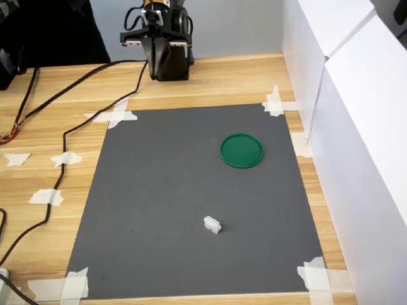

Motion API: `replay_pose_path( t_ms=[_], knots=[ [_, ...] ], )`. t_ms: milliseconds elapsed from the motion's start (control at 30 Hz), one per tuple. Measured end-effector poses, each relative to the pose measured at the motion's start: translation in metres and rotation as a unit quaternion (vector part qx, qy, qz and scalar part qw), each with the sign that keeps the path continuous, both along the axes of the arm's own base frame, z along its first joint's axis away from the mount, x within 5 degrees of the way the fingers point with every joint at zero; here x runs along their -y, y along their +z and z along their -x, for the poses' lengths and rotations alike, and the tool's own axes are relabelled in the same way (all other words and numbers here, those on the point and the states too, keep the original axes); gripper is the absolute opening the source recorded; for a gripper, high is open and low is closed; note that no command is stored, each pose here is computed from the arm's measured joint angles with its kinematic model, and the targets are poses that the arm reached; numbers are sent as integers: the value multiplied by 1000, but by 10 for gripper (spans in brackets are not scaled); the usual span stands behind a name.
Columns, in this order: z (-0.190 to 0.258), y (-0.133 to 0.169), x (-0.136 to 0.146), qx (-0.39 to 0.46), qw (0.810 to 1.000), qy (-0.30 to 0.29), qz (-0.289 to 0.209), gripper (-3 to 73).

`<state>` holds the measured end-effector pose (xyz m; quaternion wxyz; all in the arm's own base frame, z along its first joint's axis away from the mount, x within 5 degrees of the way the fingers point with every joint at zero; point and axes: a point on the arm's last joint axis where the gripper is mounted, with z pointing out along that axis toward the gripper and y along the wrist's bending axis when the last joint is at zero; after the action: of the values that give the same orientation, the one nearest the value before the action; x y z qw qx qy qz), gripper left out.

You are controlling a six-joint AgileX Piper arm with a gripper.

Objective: Grasp a white terminal and put it on the green lid.

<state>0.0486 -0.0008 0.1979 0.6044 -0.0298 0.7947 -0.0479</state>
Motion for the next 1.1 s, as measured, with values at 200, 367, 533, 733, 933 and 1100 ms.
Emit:
replay_pose_path(
  t_ms=[200,367,533,733,933,1100],
  knots=[
    [0,-5,0,-10,1000,0,-1,-16],
    [0,-5,0,-11,1000,0,-1,-16],
    [0,-5,0,-11,1000,0,-1,-16],
    [0,-5,0,-11,1000,0,-1,-16],
    [0,-5,0,-11,1000,0,-1,-16],
    [0,-5,0,-11,1000,0,-1,-16]
  ],
)
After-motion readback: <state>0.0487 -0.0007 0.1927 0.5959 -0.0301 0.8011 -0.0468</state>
